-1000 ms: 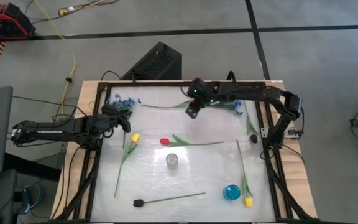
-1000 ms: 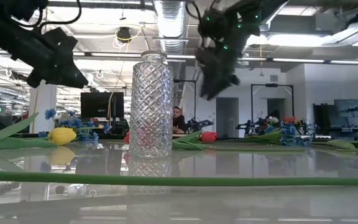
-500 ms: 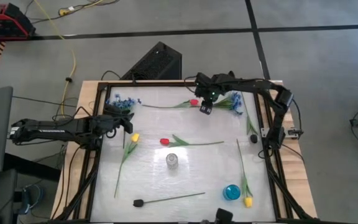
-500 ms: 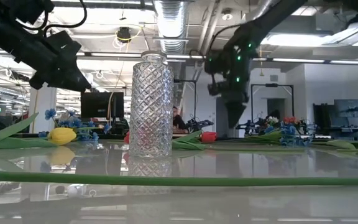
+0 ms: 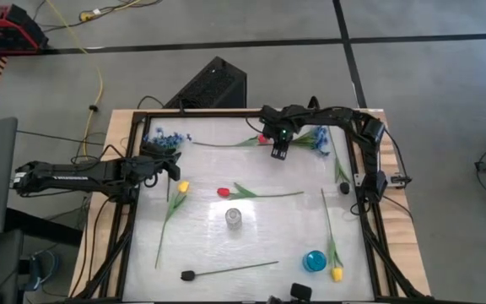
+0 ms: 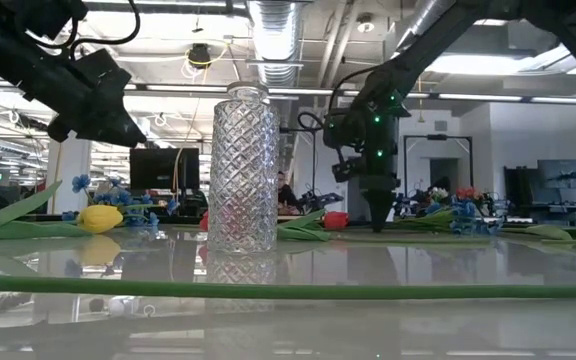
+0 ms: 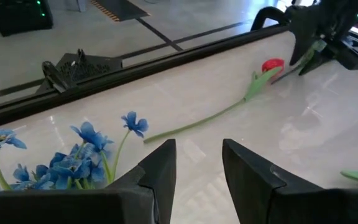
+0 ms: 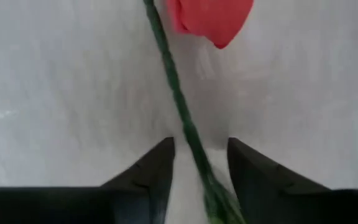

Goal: Sort flowers into vase by color
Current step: Put the right blue flowers into the blue vase

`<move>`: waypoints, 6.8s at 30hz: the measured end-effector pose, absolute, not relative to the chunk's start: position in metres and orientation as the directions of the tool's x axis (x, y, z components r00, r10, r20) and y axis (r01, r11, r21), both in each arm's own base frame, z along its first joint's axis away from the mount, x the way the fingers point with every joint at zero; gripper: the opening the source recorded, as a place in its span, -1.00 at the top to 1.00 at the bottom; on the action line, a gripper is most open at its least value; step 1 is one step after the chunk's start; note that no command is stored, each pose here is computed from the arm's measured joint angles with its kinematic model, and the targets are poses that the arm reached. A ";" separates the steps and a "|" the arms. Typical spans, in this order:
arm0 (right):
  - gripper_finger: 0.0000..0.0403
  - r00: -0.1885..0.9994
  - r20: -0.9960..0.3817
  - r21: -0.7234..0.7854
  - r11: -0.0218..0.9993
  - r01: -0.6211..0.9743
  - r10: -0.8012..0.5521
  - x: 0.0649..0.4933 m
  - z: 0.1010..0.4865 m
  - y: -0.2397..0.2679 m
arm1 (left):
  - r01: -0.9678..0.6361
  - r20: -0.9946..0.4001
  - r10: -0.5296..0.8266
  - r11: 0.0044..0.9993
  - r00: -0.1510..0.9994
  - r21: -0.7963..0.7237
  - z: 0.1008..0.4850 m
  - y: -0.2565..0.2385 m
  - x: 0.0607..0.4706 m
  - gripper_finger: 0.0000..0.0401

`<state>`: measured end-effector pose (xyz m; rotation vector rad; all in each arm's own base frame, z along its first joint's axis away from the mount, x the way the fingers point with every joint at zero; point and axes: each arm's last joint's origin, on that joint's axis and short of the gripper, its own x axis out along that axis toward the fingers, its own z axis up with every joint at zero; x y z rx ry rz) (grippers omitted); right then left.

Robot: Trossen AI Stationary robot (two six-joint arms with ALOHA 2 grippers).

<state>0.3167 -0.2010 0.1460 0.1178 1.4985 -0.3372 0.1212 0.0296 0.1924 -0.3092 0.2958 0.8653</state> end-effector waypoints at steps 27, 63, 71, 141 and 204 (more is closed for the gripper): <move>0.75 -0.022 -0.975 -0.153 0.742 -0.653 -0.221 0.318 0.214 -0.094 | -0.766 -0.383 0.676 0.623 0.629 -0.157 0.192 0.029 0.122 0.41; -0.04 -0.096 -0.992 -0.118 0.297 0.948 -0.086 0.302 0.221 -0.111 | -0.664 -0.235 0.643 0.747 0.729 -0.019 0.210 0.033 0.130 0.41; -0.04 -0.047 -0.995 -0.056 0.102 0.993 -0.089 0.303 0.208 -0.114 | -0.519 -0.204 0.500 0.854 0.841 -0.046 0.215 0.030 0.134 0.41; 0.86 0.832 -0.479 0.163 0.904 0.396 -0.279 0.177 0.323 0.121 | -0.655 -0.233 0.617 0.740 0.752 -0.155 0.211 0.033 0.131 0.41; 0.84 0.956 -0.094 0.118 0.950 0.289 -0.279 0.117 0.217 0.270 | -0.403 -0.247 0.322 0.792 0.914 -0.459 0.151 -0.073 0.163 0.41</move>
